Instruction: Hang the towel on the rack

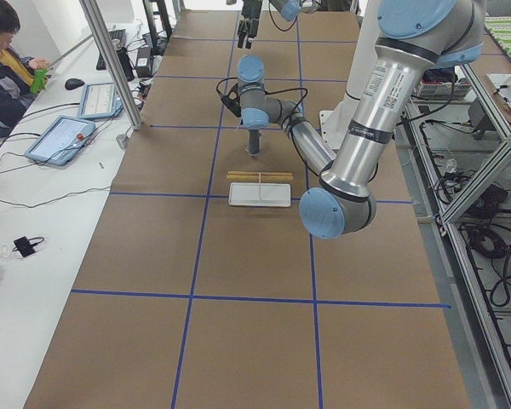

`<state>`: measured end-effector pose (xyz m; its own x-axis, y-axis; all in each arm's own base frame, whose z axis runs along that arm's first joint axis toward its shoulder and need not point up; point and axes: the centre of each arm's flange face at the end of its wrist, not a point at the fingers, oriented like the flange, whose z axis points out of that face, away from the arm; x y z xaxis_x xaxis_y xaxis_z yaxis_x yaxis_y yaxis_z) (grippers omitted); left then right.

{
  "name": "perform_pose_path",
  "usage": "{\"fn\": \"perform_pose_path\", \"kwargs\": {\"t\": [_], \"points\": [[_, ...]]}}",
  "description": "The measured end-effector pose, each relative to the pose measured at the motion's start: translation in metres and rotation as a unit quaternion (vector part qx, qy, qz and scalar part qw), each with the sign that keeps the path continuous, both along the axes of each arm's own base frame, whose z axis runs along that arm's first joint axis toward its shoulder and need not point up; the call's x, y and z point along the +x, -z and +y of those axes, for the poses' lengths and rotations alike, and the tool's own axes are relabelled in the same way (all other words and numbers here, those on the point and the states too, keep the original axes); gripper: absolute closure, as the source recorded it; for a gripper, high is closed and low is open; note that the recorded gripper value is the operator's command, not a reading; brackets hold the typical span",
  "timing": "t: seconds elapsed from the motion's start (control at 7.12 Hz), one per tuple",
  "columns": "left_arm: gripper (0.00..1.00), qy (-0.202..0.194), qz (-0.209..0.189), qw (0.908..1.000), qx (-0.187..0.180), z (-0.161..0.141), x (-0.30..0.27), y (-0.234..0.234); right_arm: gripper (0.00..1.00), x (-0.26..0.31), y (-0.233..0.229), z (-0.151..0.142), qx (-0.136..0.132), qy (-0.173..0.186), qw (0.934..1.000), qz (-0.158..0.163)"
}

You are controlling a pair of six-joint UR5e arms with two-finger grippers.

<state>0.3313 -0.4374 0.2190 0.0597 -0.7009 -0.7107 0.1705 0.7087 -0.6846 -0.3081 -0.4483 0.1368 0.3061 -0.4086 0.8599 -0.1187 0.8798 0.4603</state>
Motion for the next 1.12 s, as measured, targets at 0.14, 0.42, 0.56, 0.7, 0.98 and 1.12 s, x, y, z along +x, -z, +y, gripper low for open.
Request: {"fn": "perform_pose_path", "kwargs": {"t": [0.14,0.42,0.56,0.7,0.98,1.12], "points": [[1.00,-0.002,-0.006,0.9998,0.020,0.006,-0.016,-0.023,0.00,0.009,-0.013,-0.005,-0.009,-0.008,0.9999,0.007],[1.00,-0.011,-0.009,0.9970,0.076,0.013,-0.068,-0.092,0.00,0.033,-0.044,-0.017,-0.032,-0.021,0.9990,0.024],[1.00,-0.014,-0.010,0.9952,0.096,0.013,-0.098,-0.128,0.00,0.045,-0.058,-0.023,-0.042,-0.027,0.9982,0.032],[1.00,-0.009,-0.013,0.9939,0.110,0.015,-0.123,-0.163,0.00,0.052,-0.067,-0.026,-0.049,-0.032,0.9977,0.036],[1.00,0.005,-0.014,0.9921,0.125,0.011,-0.168,-0.219,0.00,0.062,-0.081,-0.030,-0.059,-0.040,0.9965,0.044],[1.00,0.005,-0.013,0.9912,0.132,0.008,-0.186,-0.237,0.00,0.067,-0.089,-0.032,-0.064,-0.044,0.9958,0.048]]}}
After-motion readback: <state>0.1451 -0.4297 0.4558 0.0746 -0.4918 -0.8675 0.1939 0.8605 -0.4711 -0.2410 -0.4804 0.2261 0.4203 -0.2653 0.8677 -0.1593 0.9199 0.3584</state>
